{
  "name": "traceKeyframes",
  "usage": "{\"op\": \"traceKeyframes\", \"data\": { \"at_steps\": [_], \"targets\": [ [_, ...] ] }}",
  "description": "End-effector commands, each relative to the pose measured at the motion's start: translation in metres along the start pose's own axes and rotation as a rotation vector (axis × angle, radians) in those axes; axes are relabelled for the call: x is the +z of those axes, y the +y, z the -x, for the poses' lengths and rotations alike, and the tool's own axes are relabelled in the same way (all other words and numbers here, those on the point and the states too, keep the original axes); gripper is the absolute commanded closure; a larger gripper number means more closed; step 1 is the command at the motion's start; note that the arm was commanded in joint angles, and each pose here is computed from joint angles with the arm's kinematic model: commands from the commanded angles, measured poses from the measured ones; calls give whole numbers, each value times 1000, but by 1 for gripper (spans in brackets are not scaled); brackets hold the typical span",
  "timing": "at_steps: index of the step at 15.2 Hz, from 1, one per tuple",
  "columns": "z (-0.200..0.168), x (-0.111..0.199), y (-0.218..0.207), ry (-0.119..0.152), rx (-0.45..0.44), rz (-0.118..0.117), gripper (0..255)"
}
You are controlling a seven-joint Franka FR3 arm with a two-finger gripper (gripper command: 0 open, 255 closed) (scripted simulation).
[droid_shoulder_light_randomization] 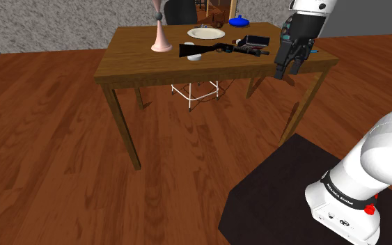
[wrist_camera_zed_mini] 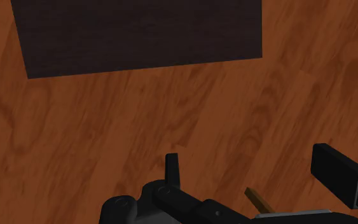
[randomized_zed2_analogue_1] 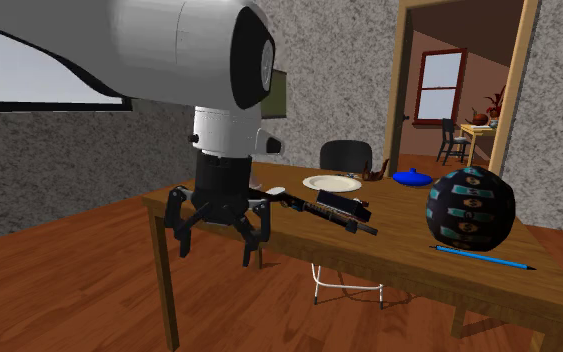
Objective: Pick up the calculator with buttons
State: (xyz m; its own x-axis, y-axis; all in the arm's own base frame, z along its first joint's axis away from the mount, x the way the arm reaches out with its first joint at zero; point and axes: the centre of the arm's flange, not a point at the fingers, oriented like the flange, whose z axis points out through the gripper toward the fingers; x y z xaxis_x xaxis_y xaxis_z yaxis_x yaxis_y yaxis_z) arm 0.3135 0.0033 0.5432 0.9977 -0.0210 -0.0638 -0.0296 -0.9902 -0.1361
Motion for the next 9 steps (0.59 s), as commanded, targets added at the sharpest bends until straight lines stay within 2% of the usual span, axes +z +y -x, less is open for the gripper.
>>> {"op": "traceKeyframes", "data": {
  "at_steps": [1,9],
  "targets": [
    [0,0,0,0,0,0,0],
    [-48,13,45,75,-197,262,0]
  ]
}}
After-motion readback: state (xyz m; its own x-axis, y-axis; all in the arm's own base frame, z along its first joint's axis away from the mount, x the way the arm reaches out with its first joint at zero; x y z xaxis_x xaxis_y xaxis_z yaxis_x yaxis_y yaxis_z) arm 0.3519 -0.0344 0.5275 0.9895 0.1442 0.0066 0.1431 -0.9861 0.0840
